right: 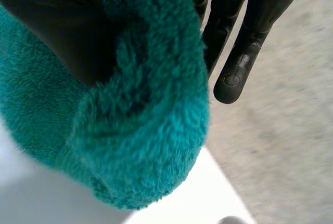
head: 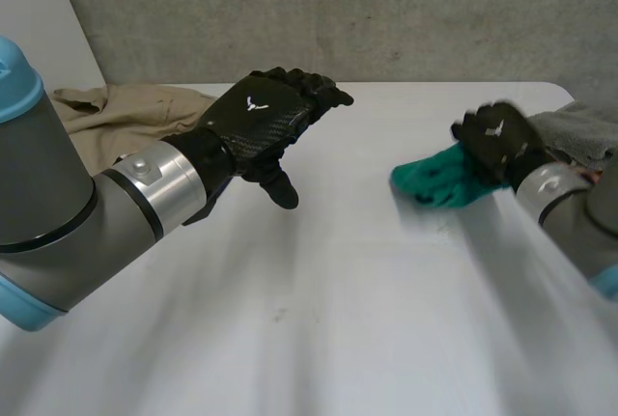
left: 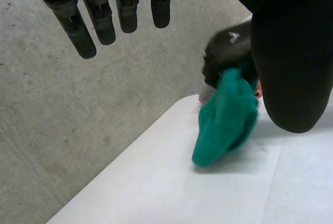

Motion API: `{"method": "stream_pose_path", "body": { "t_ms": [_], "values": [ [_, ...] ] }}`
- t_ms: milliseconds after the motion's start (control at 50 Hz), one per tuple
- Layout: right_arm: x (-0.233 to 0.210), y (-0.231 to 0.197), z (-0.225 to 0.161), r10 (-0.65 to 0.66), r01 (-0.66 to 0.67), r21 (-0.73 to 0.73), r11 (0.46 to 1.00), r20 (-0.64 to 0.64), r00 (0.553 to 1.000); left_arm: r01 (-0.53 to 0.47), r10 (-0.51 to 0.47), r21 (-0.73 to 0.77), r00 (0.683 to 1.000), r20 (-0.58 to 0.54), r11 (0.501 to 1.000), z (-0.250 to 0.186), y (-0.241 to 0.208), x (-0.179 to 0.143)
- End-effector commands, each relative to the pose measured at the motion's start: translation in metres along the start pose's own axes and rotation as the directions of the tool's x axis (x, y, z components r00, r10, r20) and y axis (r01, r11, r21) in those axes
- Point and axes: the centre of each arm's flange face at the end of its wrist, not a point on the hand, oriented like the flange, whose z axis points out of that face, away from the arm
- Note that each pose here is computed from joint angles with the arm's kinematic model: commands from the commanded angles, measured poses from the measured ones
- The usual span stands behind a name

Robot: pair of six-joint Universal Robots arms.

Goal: Fold the laundry.

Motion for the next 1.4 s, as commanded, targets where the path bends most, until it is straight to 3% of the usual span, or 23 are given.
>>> {"method": "stream_pose_path", "body": {
  "t_ms": [20, 200, 360, 500, 580, 700, 920, 1020, 1120, 1280, 1320, 1400],
  "values": [
    [0.074, -0.045, 0.032, -0.028, 0.060, 0.174, 0.983, -0.181, 0.983, 0.000, 0.000, -0.002, 1.000, 0.007, 1.000, 0.000, 0.001, -0.003],
    [0.193, -0.056, 0.044, 0.063, 0.069, 0.321, 0.945, -0.382, 0.922, 0.000, 0.000, -0.001, 1.000, 0.006, 1.000, 0.000, 0.000, -0.002],
    [0.242, 0.007, 0.044, 0.008, 0.142, 0.329, 0.934, -0.415, 0.910, 0.002, -0.002, -0.002, 1.000, 0.002, 1.000, 0.000, 0.001, 0.000],
    [0.230, 0.095, 0.036, -0.032, 0.137, 0.281, 0.950, -0.347, 0.937, 0.002, -0.002, -0.004, 1.000, 0.000, 1.000, 0.000, 0.002, 0.000],
    [0.210, 0.165, 0.018, 0.015, 0.045, 0.192, 0.980, -0.300, 0.954, 0.006, -0.006, -0.012, 1.000, -0.003, 1.000, 0.001, 0.004, 0.001],
    [0.200, 0.213, -0.010, 0.071, -0.043, 0.097, 0.994, -0.304, 0.950, 0.007, -0.007, -0.015, 1.000, -0.005, 1.000, 0.001, 0.005, 0.002],
    [0.215, 0.188, -0.018, 0.059, -0.025, 0.116, 0.993, -0.300, 0.952, 0.008, -0.009, -0.017, 1.000, -0.007, 1.000, 0.002, 0.006, 0.002],
    [0.208, 0.175, -0.029, 0.131, -0.119, 0.059, 0.991, -0.310, 0.942, 0.008, -0.009, -0.017, 1.000, -0.007, 1.000, 0.001, 0.006, 0.003],
    [0.219, 0.154, -0.057, 0.199, -0.236, -0.042, 0.971, -0.413, 0.889, 0.008, -0.008, -0.013, 1.000, -0.008, 1.000, 0.001, 0.004, 0.003],
    [0.252, 0.166, -0.140, 0.271, -0.466, -0.206, 0.860, -0.589, 0.761, 0.003, -0.003, -0.004, 1.000, -0.004, 1.000, 0.000, 0.001, 0.002],
    [0.270, 0.170, -0.162, 0.261, -0.503, -0.223, 0.835, -0.645, 0.718, 0.003, -0.003, -0.004, 1.000, -0.001, 1.000, 0.000, 0.001, 0.001],
    [0.309, 0.162, -0.186, 0.166, -0.483, -0.238, 0.843, -0.738, 0.654, 0.001, -0.001, 0.000, 1.000, 0.007, 1.000, 0.000, 0.000, 0.000]
  ]
}}
